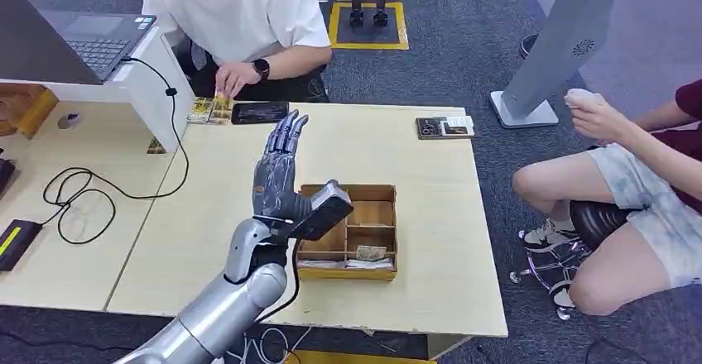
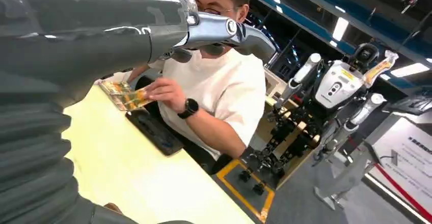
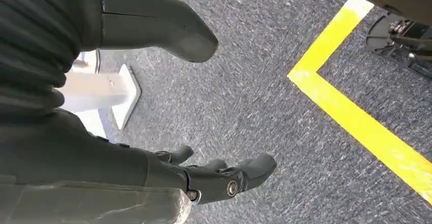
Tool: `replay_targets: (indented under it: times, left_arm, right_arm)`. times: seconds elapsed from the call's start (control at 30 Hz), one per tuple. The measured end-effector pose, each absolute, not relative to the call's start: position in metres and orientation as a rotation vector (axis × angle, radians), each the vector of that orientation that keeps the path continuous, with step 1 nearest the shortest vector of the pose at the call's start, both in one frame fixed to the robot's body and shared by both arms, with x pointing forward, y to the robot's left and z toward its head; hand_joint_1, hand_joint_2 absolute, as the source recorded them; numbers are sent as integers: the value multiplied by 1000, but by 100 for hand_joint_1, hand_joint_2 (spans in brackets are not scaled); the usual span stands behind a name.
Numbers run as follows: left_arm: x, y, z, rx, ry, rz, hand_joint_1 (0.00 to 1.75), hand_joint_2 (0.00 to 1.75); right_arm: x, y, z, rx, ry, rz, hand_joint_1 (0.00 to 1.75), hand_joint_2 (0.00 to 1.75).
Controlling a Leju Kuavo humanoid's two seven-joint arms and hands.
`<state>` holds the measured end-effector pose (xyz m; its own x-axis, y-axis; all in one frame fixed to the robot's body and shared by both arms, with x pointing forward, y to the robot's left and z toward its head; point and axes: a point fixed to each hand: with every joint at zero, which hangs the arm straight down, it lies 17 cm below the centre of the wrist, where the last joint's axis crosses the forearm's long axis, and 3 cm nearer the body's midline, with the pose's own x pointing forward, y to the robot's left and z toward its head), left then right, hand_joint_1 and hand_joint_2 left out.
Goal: Pass the card to the sensor for recognition and then transmit it.
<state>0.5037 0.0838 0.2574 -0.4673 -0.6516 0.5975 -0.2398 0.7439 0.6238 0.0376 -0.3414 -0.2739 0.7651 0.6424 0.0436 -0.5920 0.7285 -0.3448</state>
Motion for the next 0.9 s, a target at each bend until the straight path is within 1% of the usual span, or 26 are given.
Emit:
replay_targets:
  times: [0.2,0.5,0.9]
  left_arm:
    - [500,89,256,656,-2047,-562,0,175]
    - [507,106,244,557,-1990,-446,0,175]
    - [515,172,239,580,-1967,-240,0,175]
  right_arm:
    - [36,-338,-273,-321,-170,679,0,175]
    - [35,-341,-270,-345,-170,648,0,175]
    - [28,-347,-263,-370,-155,619,0,175]
